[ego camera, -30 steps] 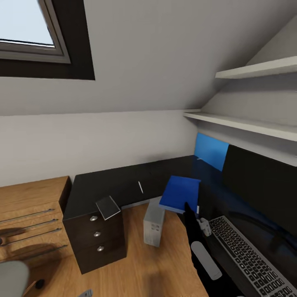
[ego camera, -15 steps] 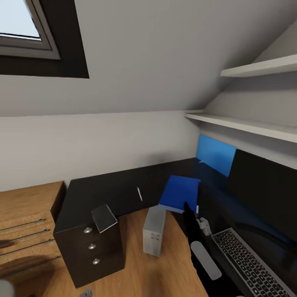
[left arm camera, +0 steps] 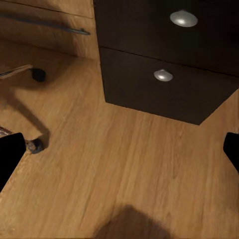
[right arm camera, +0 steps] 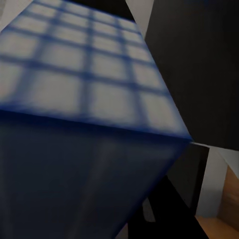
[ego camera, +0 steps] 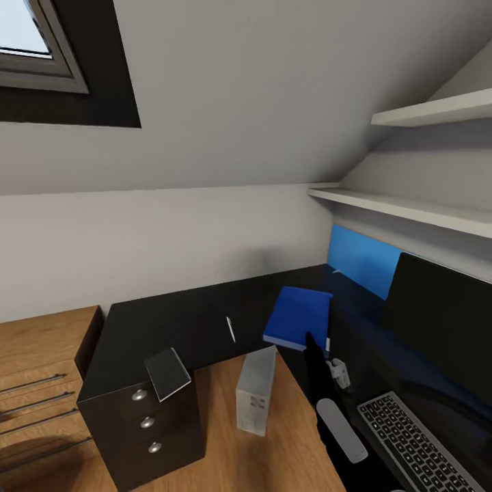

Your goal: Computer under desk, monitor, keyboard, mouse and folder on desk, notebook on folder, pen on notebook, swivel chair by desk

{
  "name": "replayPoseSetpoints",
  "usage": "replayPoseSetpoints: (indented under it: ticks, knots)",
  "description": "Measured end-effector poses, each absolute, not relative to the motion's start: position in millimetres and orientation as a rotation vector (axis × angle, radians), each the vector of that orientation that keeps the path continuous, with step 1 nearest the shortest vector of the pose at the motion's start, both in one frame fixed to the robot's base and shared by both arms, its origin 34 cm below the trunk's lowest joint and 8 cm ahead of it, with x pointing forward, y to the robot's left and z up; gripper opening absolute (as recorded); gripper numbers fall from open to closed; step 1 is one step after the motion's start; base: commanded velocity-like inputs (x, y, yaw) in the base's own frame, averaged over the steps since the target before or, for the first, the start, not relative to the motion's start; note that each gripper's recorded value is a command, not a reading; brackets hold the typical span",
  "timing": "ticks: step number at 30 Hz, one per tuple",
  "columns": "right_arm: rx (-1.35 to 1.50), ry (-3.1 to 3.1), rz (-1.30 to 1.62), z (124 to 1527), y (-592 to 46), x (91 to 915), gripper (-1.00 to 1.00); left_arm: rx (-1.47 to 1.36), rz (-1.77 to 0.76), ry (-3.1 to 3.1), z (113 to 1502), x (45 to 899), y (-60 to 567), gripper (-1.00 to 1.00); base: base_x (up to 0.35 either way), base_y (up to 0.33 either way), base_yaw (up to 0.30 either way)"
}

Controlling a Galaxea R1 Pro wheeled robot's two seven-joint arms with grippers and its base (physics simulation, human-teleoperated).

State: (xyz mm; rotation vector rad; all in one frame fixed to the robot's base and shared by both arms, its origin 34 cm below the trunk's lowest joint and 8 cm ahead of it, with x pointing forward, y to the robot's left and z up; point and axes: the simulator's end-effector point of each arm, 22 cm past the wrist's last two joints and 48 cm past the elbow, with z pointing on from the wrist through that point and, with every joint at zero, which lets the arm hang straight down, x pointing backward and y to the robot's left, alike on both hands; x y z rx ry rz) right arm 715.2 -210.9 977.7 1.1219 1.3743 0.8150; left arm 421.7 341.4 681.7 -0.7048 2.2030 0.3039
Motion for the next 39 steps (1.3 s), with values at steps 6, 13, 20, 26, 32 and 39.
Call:
replayPoseSetpoints:
  ticks: [6, 13, 20, 26, 32, 39]
  knots:
    - [1.120, 1.372, 0.815, 978.6, -211.4, 715.3, -1.00, -0.623, 0.290, 2.120, 680.9, 401.8, 347.6, 1.00, 0.000, 0.000, 0.000]
    - [1.121, 1.372, 0.813, 978.2, -211.7, 715.2, -1.00, -0.621, 0.298, 2.144, 674.3, 391.1, 346.2, 1.00, 0.033, 0.000, 0.000]
    - [1.122, 1.371, 0.812, 978.6, -212.6, 714.8, -1.00, -0.623, 0.295, 2.153, 672.4, 388.4, 343.0, 1.00, 0.305, 0.000, 0.000]
    - [1.120, 1.373, 0.816, 978.5, -211.1, 715.1, -1.00, -0.622, 0.293, 2.155, 672.0, 388.5, 342.6, 1.00, 0.185, 0.000, 0.000]
    - [1.120, 1.369, 0.811, 978.7, -214.1, 715.4, -1.00, -0.621, 0.293, 2.156, 671.8, 388.6, 342.5, 1.00, 0.012, 0.000, 0.000]
    - [1.148, 1.347, 0.796, 978.1, -227.6, 715.7, -1.00, -0.625, 0.297, 2.154, 672.0, 388.4, 343.6, 1.00, 0.001, 0.000, -0.094]
